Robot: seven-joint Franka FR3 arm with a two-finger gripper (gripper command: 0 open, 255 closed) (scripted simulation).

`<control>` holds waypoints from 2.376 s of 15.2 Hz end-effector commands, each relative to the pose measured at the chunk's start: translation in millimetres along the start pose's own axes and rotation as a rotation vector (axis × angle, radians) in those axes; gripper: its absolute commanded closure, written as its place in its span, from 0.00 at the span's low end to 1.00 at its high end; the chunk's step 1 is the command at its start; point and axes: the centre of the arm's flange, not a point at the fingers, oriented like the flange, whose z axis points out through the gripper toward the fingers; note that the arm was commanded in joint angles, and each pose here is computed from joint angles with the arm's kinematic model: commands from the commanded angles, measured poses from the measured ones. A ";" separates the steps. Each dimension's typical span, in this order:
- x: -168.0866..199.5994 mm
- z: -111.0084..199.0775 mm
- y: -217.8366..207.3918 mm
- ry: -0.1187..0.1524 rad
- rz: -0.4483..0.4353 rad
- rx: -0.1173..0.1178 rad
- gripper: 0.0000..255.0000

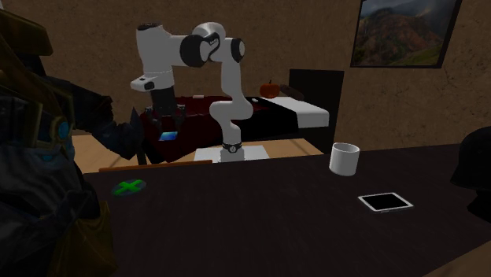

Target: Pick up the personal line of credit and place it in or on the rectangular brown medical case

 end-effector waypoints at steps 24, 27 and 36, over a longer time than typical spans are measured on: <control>32.7 46.2 167.3 0.000 -0.002 -0.001 1.00; 35.5 65.3 167.9 0.000 -0.002 -0.001 1.00; 35.5 65.3 167.9 0.000 -0.002 -0.001 0.00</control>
